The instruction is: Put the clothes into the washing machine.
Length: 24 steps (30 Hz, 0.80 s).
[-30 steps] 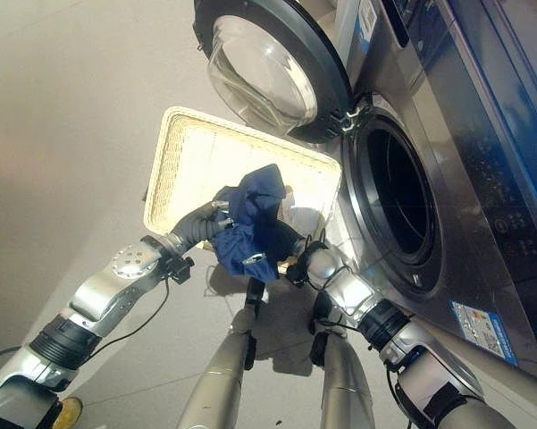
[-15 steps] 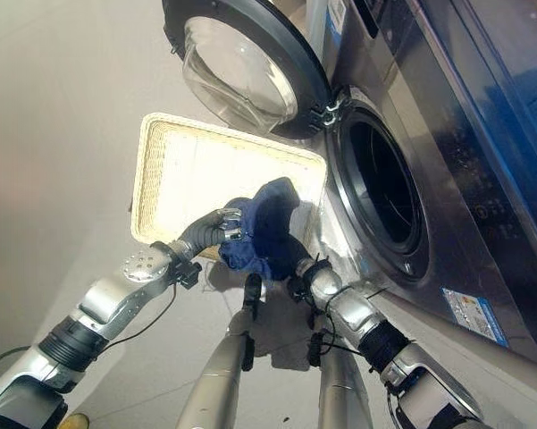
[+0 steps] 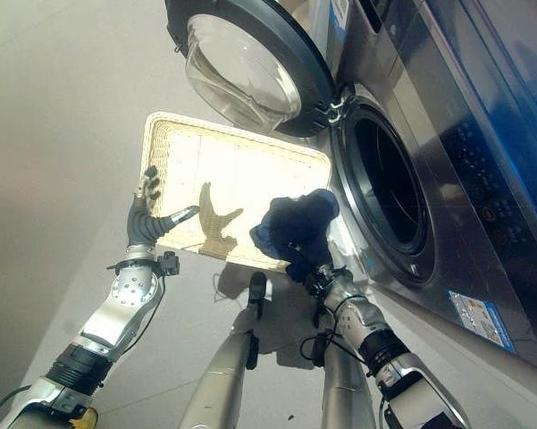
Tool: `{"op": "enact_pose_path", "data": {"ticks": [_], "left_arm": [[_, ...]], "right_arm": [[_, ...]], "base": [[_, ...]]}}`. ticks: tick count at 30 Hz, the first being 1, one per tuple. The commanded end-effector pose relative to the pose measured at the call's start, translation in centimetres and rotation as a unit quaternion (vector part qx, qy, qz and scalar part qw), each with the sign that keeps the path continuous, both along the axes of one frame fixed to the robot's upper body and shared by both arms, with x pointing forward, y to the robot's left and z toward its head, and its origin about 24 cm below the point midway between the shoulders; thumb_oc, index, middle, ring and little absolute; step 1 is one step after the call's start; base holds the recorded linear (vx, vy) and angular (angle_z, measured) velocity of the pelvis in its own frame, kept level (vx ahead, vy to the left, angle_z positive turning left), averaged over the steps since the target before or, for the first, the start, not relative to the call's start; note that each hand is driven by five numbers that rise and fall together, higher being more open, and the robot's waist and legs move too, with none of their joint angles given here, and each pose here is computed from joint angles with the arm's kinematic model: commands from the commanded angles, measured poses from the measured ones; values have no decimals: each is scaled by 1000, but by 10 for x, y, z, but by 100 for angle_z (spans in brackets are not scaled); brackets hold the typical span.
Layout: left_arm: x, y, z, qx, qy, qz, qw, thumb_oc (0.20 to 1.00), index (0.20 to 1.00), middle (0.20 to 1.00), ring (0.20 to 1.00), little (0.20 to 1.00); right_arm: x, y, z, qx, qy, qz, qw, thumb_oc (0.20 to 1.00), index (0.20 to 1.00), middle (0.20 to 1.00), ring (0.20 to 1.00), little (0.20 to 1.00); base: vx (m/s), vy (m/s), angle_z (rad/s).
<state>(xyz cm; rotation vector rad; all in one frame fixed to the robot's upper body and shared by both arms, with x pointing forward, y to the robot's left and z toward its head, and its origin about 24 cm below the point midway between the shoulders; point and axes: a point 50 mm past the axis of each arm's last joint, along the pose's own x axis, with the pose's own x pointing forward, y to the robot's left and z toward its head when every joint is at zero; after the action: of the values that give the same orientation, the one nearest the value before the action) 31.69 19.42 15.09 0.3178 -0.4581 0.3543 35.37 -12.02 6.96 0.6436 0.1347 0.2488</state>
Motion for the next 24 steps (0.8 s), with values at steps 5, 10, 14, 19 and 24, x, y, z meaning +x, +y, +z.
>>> {"op": "enact_pose_path", "data": {"ticks": [5, 10, 14, 19, 24], "left_arm": [[0, 5, -19, -38, 11, 47, 998, 1000, 1000, 1000, 1000, 1000], [-3, 9, -33, -30, 33, 56, 997, 1000, 1000, 1000, 1000, 1000], [-12, 20, -40, -21, 47, 54, 997, 1000, 1000, 1000, 1000, 1000], [-21, 33, -44, -7, 67, 47, 997, 1000, 1000, 1000, 1000, 1000], [-22, 34, -45, -4, 88, 30, 996, 1000, 1000, 1000, 1000, 1000]], "right_arm": [[24, -70, 82, 302, -134, -206, 921, 200, 200, 200, 200, 200], [14, -144, 139, 375, -230, -362, 822, 200, 200, 200, 200, 200], [-29, -215, 172, 391, -318, -506, 700, 200, 200, 200, 200, 200], [-121, -288, 182, 403, -390, -706, 433, 200, 200, 200, 200, 200], [-128, -303, 168, 466, -303, -718, 419, 1000, 1000, 1000, 1000, 1000]], "base": [[77, 0, 1], [65, 21, 2], [57, -32, -1], [38, -54, 5], [52, -12, 4]]}}
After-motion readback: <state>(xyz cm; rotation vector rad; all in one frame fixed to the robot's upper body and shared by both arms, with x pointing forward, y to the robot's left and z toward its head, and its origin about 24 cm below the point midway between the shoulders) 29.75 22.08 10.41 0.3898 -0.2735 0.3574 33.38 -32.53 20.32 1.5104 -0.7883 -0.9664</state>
